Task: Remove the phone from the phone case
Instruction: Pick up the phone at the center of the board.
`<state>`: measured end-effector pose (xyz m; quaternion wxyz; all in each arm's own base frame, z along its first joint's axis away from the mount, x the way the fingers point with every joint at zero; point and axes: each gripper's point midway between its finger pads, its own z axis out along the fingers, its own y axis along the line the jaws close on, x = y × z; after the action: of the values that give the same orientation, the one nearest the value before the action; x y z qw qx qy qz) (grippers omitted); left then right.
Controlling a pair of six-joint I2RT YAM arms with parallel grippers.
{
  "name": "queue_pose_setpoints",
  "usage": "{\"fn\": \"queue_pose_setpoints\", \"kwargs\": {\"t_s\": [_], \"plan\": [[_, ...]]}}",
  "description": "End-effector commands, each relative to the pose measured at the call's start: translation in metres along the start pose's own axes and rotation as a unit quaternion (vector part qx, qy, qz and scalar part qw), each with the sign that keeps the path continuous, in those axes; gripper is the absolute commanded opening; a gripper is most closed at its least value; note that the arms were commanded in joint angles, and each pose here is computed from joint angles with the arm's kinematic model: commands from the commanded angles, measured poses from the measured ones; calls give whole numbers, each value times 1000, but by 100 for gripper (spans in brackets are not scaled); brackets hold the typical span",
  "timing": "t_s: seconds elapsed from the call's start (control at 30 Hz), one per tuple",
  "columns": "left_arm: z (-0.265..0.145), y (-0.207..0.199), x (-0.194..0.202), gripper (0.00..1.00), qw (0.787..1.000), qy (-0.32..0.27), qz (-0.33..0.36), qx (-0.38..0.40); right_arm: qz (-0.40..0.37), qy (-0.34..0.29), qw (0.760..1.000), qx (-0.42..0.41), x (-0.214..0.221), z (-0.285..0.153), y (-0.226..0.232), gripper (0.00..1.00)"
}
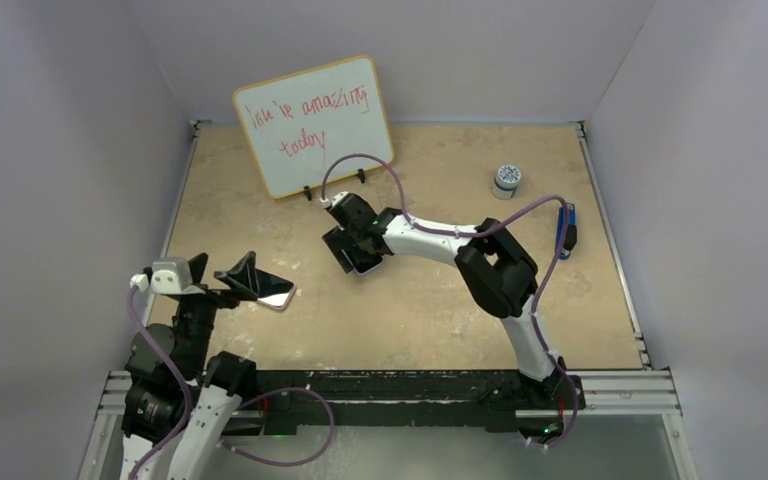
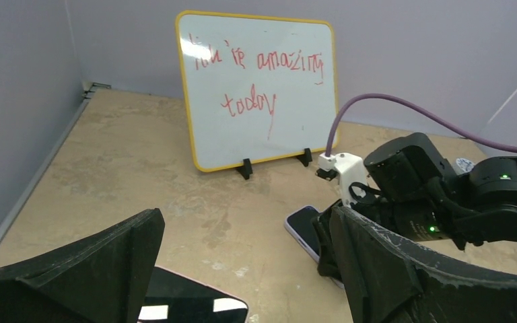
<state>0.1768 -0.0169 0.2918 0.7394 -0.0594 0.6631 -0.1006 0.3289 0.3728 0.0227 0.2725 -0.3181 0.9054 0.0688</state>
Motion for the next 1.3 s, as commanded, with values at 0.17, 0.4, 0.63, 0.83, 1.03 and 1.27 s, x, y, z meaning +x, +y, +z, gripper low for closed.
{"fn": "queue_pose_setpoints", "kwargs": {"t_s": [0.17,0.4,0.63,0.83,1.03,1.27], "plan": [[22,-49,18,100,989,94,-84,80,-21,46,999,-4,43,-11,-4,70],[39,-62,51,99,975,164,-126,78,-5,25,999,-25,61,-23,-1,42],[50,-78,110,99,941,266,-196,73,52,-60,987,-137,55,-48,33,24],[53,-96,171,96,896,348,-261,88,87,-91,974,-191,65,-61,47,14],[60,-106,208,92,868,394,-291,85,98,-95,967,-213,77,-59,53,10],[71,-111,231,87,861,395,-311,77,108,-109,959,-238,81,-59,60,7]]}}
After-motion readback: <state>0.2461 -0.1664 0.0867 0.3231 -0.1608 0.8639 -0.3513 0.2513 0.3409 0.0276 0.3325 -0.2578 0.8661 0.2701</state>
